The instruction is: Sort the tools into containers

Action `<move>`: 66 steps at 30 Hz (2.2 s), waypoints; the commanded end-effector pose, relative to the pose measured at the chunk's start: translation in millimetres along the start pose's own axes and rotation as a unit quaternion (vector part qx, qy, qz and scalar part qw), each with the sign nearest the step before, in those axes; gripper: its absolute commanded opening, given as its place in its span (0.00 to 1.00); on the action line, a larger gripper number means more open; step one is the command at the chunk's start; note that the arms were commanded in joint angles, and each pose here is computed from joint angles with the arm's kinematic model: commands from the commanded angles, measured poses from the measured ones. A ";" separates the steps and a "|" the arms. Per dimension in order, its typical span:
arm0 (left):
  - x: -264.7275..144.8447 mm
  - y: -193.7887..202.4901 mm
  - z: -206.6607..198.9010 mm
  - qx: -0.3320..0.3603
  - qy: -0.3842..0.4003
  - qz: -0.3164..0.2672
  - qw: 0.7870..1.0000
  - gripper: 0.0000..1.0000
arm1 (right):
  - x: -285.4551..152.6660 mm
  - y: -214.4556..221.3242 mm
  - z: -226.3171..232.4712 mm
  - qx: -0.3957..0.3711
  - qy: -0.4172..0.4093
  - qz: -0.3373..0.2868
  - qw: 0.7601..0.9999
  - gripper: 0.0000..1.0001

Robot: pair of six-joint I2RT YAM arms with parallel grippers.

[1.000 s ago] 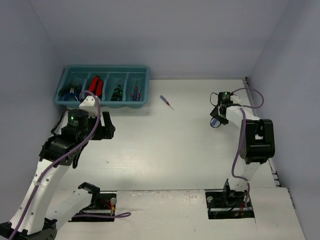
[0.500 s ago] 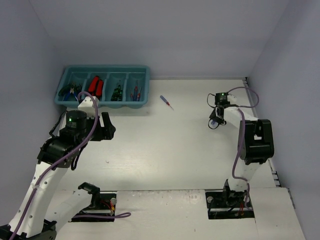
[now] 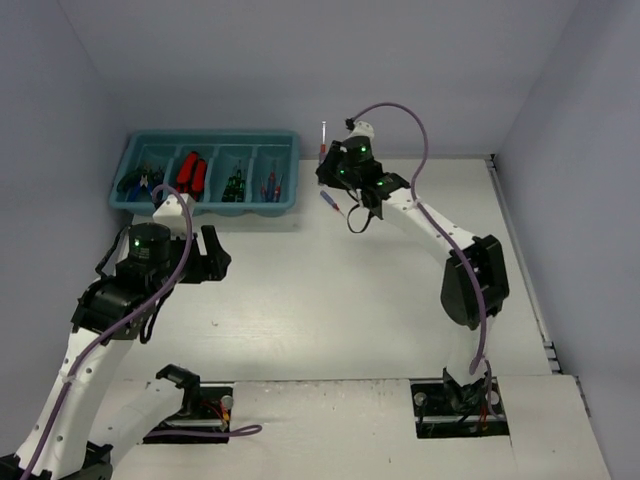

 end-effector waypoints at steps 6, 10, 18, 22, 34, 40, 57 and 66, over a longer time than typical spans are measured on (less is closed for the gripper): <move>-10.7 -2.7 -5.0 -0.023 0.020 -0.027 0.999 0.67 | 68.2 9.3 103.7 0.010 -0.138 -0.041 0.990 0.06; -13.5 0.4 -6.8 -0.031 0.027 -0.027 0.999 0.67 | 87.6 19.6 117.6 0.016 -0.168 -0.045 0.985 0.11; -15.0 4.2 -5.7 -0.030 0.026 -0.025 0.999 0.67 | 98.8 13.5 127.7 0.019 -0.184 -0.068 0.980 0.50; -14.6 3.5 -5.4 -0.028 0.025 -0.024 0.999 0.67 | 86.3 -4.5 126.7 -0.009 -0.180 -0.090 0.980 0.63; -6.5 4.4 -4.0 -0.015 0.020 -0.011 1.000 0.67 | 47.5 -32.7 10.0 -0.097 -0.079 -0.080 0.989 0.60; -0.9 4.6 -5.2 -0.007 0.022 0.000 1.000 0.67 | 55.5 -6.0 -47.1 -0.149 -0.033 -0.011 0.988 0.59; 12.1 13.9 -7.4 -0.009 0.028 0.033 0.999 0.67 | 113.2 77.5 -115.7 -0.166 0.031 0.089 0.982 0.60; 16.9 13.7 -5.3 -0.006 0.019 0.039 0.999 0.67 | 132.7 97.6 -127.3 -0.172 0.038 0.111 0.978 0.59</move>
Point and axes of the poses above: each gripper's point midway between its finger pads, its own x axis out along the fingers, its own z axis along the line the jaws close on, y = z × x, the point moved 3 cm from there along -x, back along the fingers, and after that the axes turned 3 degrees about x, right-handed, at the moved point
